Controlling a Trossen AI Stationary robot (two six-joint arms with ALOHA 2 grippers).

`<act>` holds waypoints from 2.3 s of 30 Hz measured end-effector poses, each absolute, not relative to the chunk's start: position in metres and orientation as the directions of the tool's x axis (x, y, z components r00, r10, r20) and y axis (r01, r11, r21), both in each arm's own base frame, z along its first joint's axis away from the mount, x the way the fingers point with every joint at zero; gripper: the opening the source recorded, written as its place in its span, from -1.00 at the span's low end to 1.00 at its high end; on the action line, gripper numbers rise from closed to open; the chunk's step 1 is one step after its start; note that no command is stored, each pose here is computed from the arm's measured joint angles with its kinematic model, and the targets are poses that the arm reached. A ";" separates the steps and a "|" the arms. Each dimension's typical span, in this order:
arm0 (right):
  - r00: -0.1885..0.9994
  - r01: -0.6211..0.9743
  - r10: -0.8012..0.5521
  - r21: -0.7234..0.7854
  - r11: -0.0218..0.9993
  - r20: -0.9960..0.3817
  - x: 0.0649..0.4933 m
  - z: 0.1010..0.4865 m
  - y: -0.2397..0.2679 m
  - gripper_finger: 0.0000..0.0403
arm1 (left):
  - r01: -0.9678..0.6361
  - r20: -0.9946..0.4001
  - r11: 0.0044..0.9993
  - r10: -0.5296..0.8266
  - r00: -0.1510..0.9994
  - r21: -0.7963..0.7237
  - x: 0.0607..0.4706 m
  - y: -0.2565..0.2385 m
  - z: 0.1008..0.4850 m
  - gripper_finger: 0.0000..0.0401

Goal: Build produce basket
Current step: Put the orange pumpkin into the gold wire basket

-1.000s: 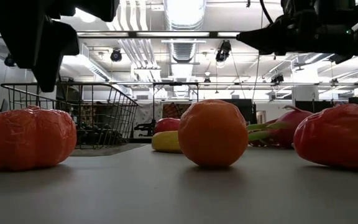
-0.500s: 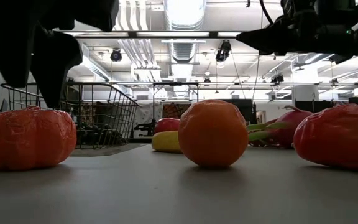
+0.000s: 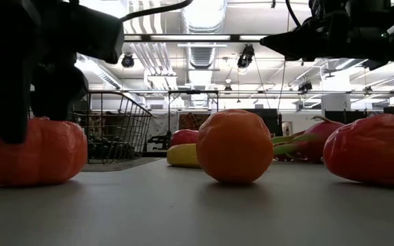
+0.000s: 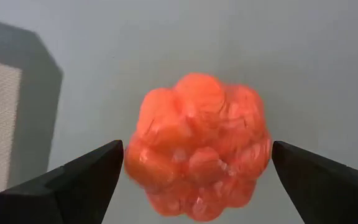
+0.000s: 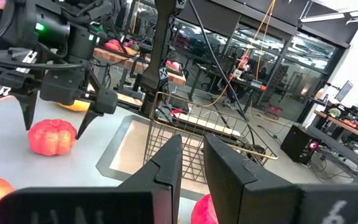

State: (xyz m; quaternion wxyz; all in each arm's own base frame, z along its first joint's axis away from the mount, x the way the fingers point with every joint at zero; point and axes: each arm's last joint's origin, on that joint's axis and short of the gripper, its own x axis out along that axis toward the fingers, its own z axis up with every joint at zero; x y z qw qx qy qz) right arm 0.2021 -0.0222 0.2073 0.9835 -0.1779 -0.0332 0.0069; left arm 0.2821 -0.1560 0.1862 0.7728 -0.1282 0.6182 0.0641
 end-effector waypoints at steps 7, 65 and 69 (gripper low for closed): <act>0.998 -0.002 0.025 -0.351 0.936 0.063 0.202 0.207 -0.022 -0.72 | -0.258 -0.973 0.959 -0.058 0.225 -0.117 0.281 -0.155 0.185 0.73; 0.999 -0.008 0.024 -0.350 0.937 0.042 0.202 0.205 -0.022 -0.72 | -0.426 -0.971 0.894 0.208 0.120 0.139 0.223 0.115 0.241 0.45; 0.999 -0.008 0.024 -0.349 0.937 0.042 0.202 0.205 -0.022 -0.72 | -0.423 -0.976 0.895 0.196 0.095 0.138 0.228 0.118 0.224 0.45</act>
